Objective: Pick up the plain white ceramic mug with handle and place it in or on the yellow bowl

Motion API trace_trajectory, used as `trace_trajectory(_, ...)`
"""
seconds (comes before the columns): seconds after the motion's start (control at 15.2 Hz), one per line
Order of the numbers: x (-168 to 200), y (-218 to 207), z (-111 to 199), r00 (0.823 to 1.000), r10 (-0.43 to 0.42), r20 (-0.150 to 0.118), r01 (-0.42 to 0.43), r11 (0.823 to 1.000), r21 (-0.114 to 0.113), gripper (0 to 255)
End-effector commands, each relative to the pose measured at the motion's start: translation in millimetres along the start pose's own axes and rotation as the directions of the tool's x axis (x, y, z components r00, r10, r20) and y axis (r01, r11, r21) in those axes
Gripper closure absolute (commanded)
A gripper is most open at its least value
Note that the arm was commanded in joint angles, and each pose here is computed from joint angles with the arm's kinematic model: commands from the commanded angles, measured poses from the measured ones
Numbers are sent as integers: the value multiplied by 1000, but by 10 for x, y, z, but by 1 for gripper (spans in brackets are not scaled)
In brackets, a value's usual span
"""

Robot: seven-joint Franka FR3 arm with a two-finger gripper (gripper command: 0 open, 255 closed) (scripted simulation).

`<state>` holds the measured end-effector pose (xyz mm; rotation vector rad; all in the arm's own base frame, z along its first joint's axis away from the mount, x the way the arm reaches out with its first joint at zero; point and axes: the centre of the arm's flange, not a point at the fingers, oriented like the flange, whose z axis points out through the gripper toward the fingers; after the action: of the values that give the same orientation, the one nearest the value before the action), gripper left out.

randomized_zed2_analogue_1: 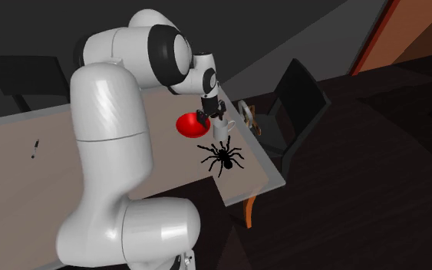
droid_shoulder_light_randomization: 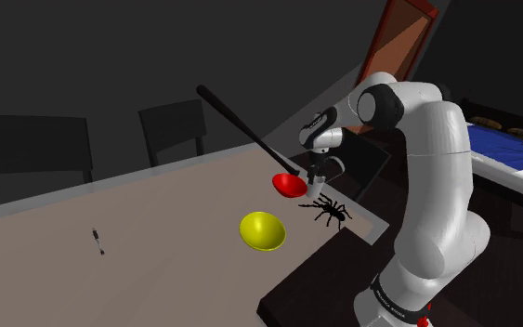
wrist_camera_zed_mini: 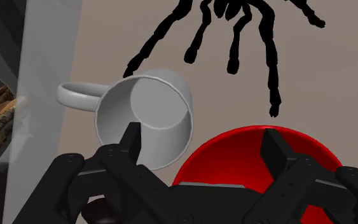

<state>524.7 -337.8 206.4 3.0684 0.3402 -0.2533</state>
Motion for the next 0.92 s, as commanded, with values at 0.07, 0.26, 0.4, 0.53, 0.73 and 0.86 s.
trace_trajectory(0.07, 11, 78, 180, 1000, -4, 1, 4, 1000, 0, 0)
trace_trajectory(0.26, 11, 78, 338, 1000, -4, 1, 4, 1000, 0, 0)
trace_trajectory(0.4, 11, 78, 474, 1000, -4, 1, 4, 1000, 0, 0)
trace_trajectory(0.53, 11, 78, 474, 1000, -4, 1, 4, 1000, 0, 0)
trace_trajectory(0.73, 11, 78, 474, 1000, -4, 1, 4, 1000, 0, 0)
trace_trajectory(0.86, 11, 78, 474, 1000, -4, 1, 4, 1000, 0, 0)
